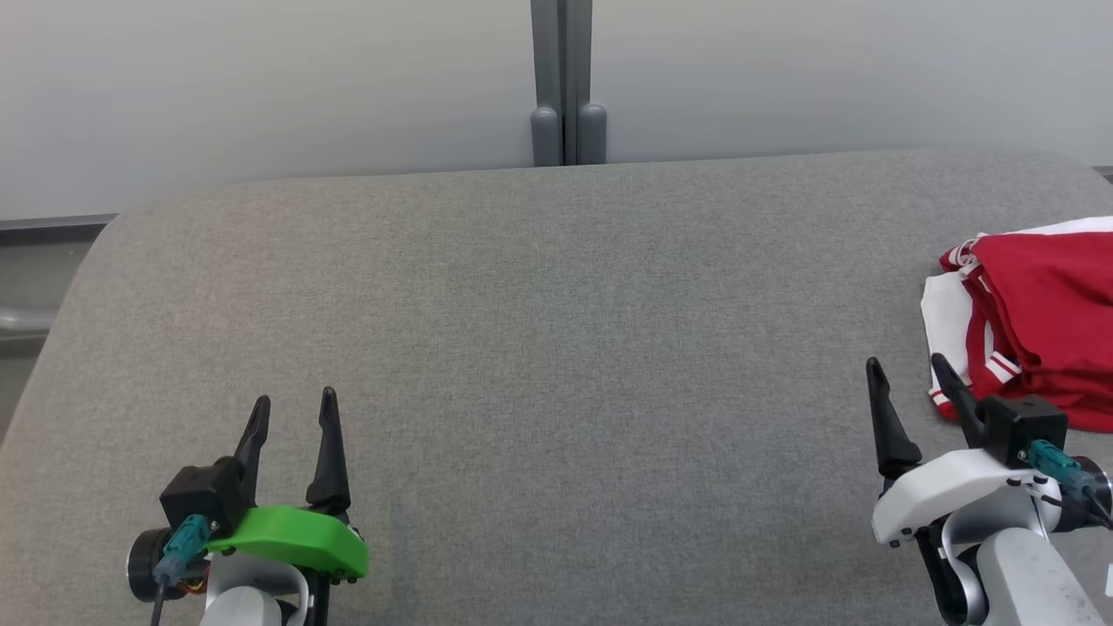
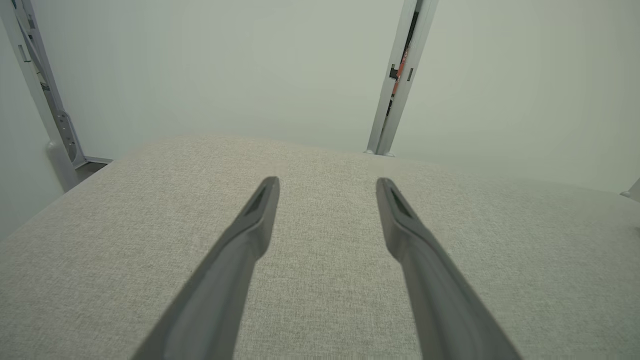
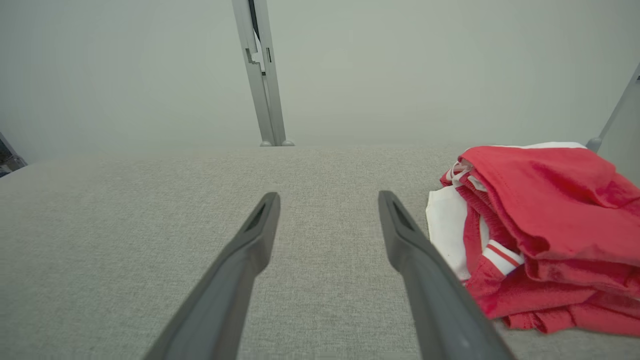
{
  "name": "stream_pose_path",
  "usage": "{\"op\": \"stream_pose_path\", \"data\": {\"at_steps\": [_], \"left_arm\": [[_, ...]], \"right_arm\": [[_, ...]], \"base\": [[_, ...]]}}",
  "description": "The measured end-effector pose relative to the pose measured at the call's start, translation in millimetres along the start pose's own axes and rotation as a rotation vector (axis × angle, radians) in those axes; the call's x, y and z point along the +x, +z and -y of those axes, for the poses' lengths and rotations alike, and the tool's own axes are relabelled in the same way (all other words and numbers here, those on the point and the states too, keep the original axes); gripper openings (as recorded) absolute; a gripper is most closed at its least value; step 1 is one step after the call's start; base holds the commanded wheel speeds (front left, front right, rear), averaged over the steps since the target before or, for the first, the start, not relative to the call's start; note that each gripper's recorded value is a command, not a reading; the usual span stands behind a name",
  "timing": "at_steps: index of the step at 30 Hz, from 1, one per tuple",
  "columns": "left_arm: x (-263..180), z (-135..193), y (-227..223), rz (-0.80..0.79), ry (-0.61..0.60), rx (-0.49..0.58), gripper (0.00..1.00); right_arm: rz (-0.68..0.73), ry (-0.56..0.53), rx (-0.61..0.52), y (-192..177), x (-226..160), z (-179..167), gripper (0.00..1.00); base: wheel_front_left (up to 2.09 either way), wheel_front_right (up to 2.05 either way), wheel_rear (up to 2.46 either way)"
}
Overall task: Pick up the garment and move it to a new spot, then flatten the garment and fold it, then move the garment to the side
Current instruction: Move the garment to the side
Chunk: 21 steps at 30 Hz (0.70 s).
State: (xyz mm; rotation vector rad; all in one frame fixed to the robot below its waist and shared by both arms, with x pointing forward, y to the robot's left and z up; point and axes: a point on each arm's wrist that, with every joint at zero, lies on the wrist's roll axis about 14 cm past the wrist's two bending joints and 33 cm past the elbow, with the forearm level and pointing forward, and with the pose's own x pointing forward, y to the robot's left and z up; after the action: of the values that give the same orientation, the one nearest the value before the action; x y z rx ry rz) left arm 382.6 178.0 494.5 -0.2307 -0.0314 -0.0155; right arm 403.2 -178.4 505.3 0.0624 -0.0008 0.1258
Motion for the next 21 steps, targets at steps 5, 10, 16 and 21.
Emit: {"op": "stream_pose_path", "data": {"at_steps": [5,10,16,21], "left_arm": [[1.9,1.9,-3.1,-0.01,-0.007,0.01,1.0],[2.6,7.6,-7.5,-0.024,-0.029,0.019,1.0],[1.9,6.8,-8.0,-0.026,-0.03,0.019,1.0],[0.8,4.6,-8.9,-0.029,-0.024,0.019,1.0]], "right_arm": [[0.008,-0.006,0.006,-0.1,-1.9,-0.4,1.0],[0.013,-0.012,0.022,-1.0,-3.1,-2.5,1.0],[0.012,-0.014,0.04,-2.5,-2.0,-4.6,1.0],[0.006,-0.012,0.043,-4.6,-1.2,-5.1,1.0]], "base": [[0.0,0.0,0.0],[0.0,0.0,0.0],[0.0,0.0,0.0],[0.0,0.0,0.0]]}}
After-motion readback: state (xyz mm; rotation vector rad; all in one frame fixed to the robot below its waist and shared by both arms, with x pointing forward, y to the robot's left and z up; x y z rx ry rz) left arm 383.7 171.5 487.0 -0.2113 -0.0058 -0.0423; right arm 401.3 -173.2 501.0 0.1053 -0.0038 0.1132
